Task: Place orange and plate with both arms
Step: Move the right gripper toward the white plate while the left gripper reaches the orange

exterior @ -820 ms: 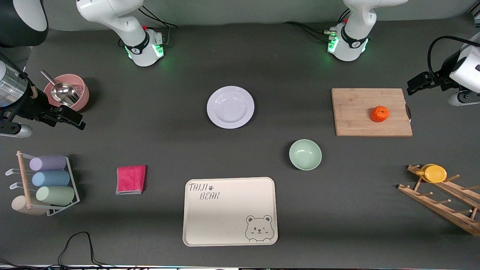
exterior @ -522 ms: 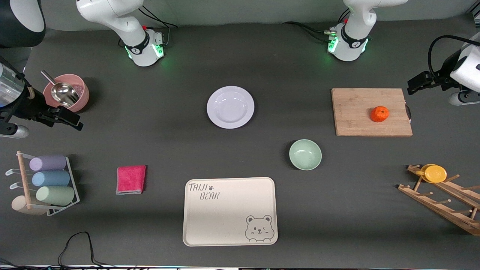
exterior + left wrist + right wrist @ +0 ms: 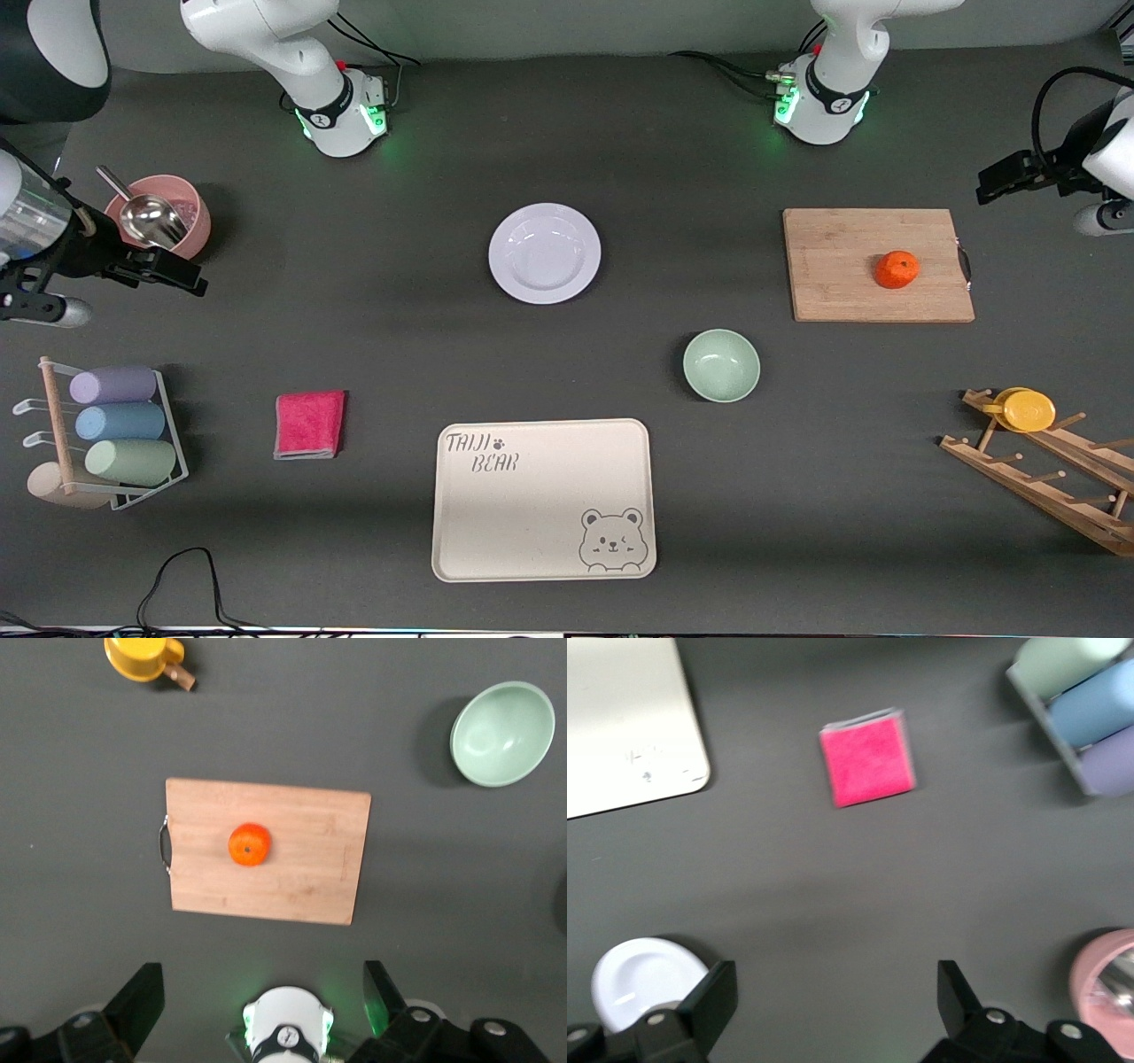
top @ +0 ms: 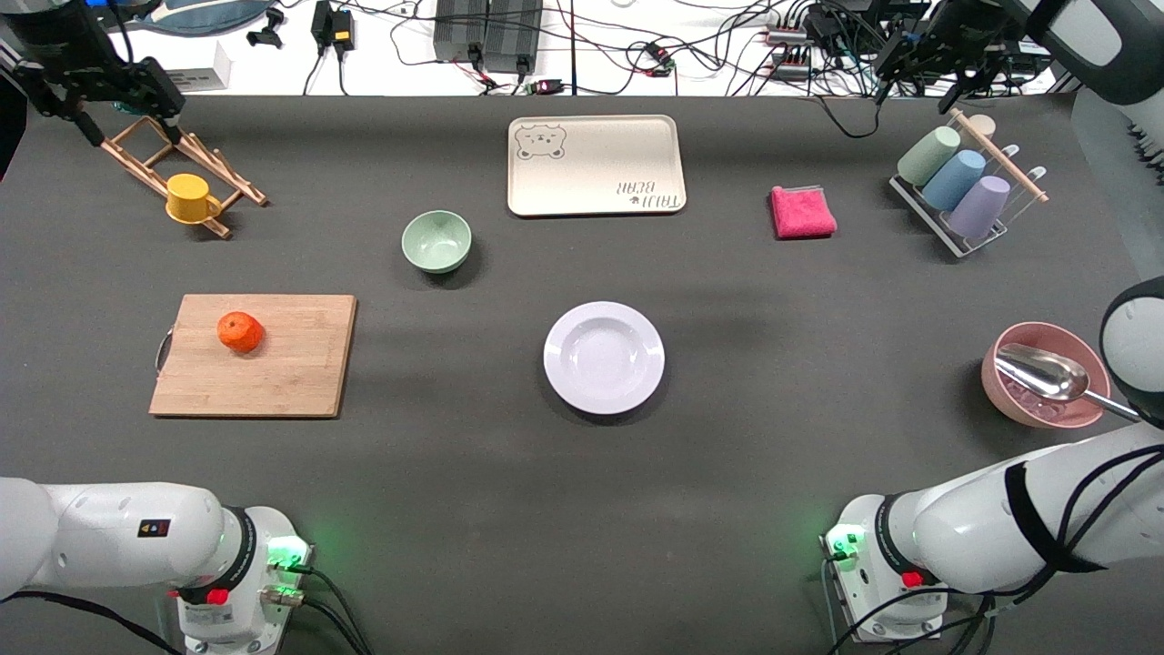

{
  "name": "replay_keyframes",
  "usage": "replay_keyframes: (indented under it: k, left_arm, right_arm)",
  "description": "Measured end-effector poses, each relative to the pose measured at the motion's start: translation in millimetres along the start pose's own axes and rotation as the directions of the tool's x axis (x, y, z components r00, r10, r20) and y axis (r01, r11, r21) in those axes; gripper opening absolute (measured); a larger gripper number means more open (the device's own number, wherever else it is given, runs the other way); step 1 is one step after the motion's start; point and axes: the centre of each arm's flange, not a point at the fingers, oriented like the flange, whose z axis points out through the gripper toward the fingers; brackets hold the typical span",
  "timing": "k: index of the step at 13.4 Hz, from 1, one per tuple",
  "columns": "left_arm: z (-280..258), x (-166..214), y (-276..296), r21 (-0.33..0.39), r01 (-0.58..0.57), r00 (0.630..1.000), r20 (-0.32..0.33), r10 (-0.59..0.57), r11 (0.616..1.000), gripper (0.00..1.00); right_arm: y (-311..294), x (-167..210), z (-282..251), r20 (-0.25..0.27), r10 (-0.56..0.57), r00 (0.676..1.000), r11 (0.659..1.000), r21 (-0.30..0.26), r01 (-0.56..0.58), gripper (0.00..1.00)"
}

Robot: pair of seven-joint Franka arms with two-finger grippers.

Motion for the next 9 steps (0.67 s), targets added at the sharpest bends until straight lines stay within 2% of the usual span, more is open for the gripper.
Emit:
replay_keyframes:
  k: [1, 4, 7, 9]
  left_arm:
    - [-3.1, -4.6, -6.3, 0.023, 0.003, 1.0, 0.019, -0.004, 1.0, 1.0]
    - [-18.2, -27.3, -20.3, 0.044, 0.017, 1.0, 0.015, -0.018, 0.999, 1.0]
    - [-15.4, -88.1, -30.2, 0.034, 0.028, 0.999, -0.03, -0.027, 0.999, 1.0]
    - [-5.6, -126.3, -33.2, 0.025, 0.029, 0.998, -0.064, -0.027, 0.999, 1.0]
  right_arm:
    - [-3.4, -0.7, 2.5, 0.02, 0.004, 1.0, 0.999, 0.037, -0.004, 1.0]
    - [-9.2, -3.2, 3.9, 0.047, 0.005, 0.999, 0.995, 0.096, -0.01, 1.0]
    - [-15.0, -8.8, 26.8, 0.145, 0.015, 0.989, 0.976, 0.215, -0.046, 1.0]
    - [-18.3, -12.6, 45.0, 0.191, -0.014, 0.982, 0.967, 0.252, -0.035, 1.0]
